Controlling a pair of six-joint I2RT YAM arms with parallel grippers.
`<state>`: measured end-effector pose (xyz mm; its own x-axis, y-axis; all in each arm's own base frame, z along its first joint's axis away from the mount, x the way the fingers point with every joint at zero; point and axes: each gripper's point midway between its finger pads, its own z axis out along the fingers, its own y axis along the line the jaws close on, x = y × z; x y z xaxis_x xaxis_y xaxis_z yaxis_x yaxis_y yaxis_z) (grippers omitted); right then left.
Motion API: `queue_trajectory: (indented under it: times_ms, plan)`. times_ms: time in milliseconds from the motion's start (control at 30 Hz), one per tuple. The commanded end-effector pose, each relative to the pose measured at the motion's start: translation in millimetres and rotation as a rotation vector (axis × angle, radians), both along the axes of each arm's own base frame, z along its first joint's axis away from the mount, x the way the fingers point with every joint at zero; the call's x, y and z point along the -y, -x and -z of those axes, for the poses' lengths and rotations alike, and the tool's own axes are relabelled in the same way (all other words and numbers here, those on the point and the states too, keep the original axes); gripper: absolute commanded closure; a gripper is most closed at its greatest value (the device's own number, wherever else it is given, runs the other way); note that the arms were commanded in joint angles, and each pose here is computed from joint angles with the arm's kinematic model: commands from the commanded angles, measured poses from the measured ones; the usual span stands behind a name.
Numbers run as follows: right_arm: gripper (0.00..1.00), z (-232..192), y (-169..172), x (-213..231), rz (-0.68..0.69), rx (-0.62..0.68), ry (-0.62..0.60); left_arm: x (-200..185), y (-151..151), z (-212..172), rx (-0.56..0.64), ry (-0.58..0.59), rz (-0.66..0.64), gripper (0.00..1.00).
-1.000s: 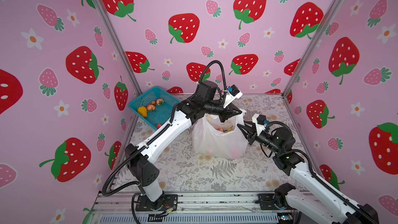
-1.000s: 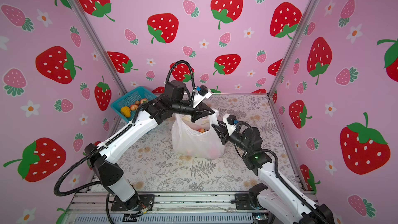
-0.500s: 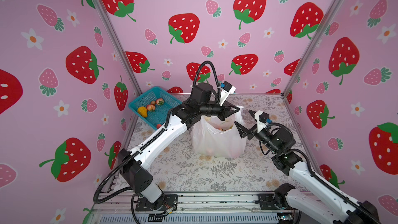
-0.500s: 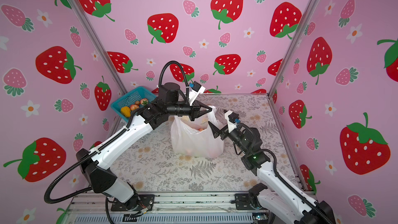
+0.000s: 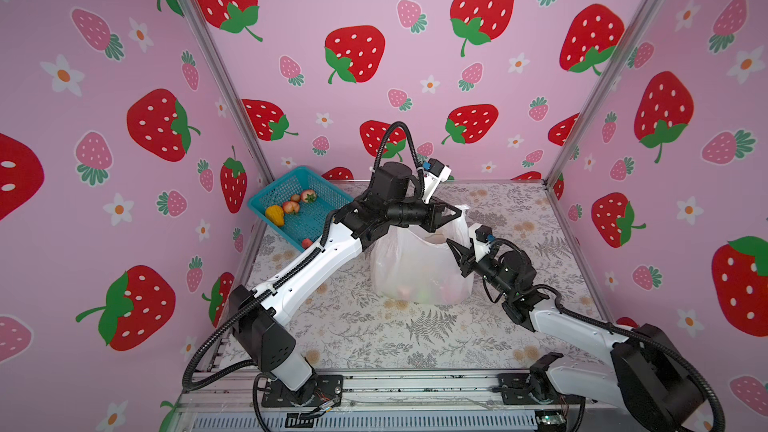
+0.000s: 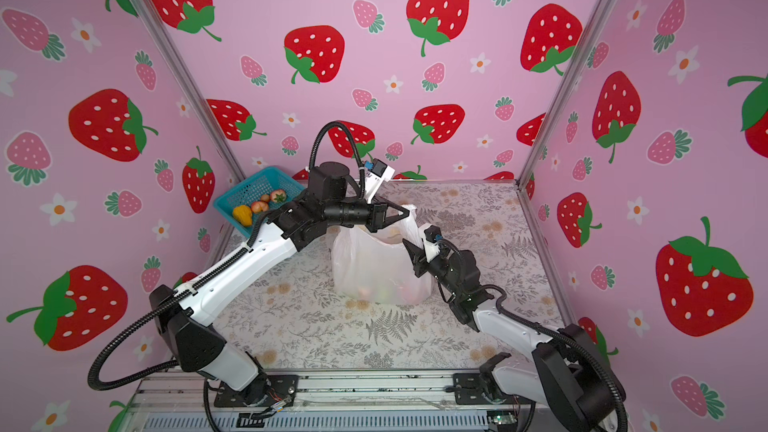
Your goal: Place the fake fruits into the plastic bag and tie a complex knot
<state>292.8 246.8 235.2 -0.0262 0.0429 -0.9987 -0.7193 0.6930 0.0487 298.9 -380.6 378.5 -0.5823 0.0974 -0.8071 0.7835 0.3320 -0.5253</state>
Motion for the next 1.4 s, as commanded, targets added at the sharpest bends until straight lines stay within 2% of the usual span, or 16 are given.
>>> queue_trajectory:
  times_ms: [0,67,100,167,300,500,600,700,767,867,967,1067,1133,1233,1367]
  plan:
    - [0.43,-48.4,0.8,7.0,0.051,0.102,-0.107,-0.7,-0.1,-25.3,-0.005,0.090,-0.015,1.00]
    - [0.29,-60.3,-0.6,6.3,0.078,0.122,-0.131,-1.1,-1.2,-25.7,-0.037,0.104,-0.033,1.00]
    - [0.25,-65.7,-2.0,4.7,0.089,0.132,-0.144,-1.4,-1.8,-25.3,-0.055,0.110,-0.046,1.00]
    - [0.22,-75.4,-4.6,-0.1,0.108,0.145,-0.170,-0.9,-1.6,-25.1,-0.090,0.126,-0.063,1.00]
    - [0.21,-90.0,-17.1,-3.2,0.216,0.154,-0.241,0.5,-0.5,-24.1,-0.178,0.176,-0.103,1.00]
    - [0.30,-84.8,-54.1,23.0,0.552,0.071,-0.360,-2.6,0.8,-21.9,-0.301,0.241,-0.149,1.00]
    - [0.45,-47.0,-72.9,25.0,0.668,-0.006,-0.295,-7.2,0.8,-25.6,-0.311,0.254,-0.176,1.00]
    - [0.55,0.0,-71.8,28.7,0.691,-0.076,-0.222,-11.7,-0.6,-28.6,-0.308,0.254,-0.192,1.00]
    - [0.57,17.6,-64.6,28.5,0.655,-0.103,-0.196,-14.0,-2.9,-27.9,-0.308,0.248,-0.200,1.00]
    - [0.57,19.2,-54.9,21.4,0.570,-0.090,-0.142,-16.4,-8.1,-23.4,-0.313,0.240,-0.212,1.00]
    - [0.49,-0.7,-43.5,8.8,0.435,-0.025,-0.083,-16.8,-11.6,-19.9,-0.313,0.226,-0.205,1.00]
    - [0.28,-24.7,-33.1,4.0,0.269,0.021,-0.068,-17.9,-13.2,-18.7,-0.306,0.210,-0.199,1.00]
    - [0.19,-38.1,-25.9,4.0,0.157,0.044,-0.074,-18.9,-13.1,-18.5,-0.300,0.206,-0.195,1.00]
    - [0.12,-54.0,-11.8,-1.8,-0.005,0.108,-0.030,-19.1,-12.6,-18.4,-0.293,0.201,-0.188,1.00]
    - [0.10,-62.9,-9.2,-12.5,-0.184,0.141,0.045,-18.6,-9.7,-18.7,-0.289,0.196,-0.170,1.00]
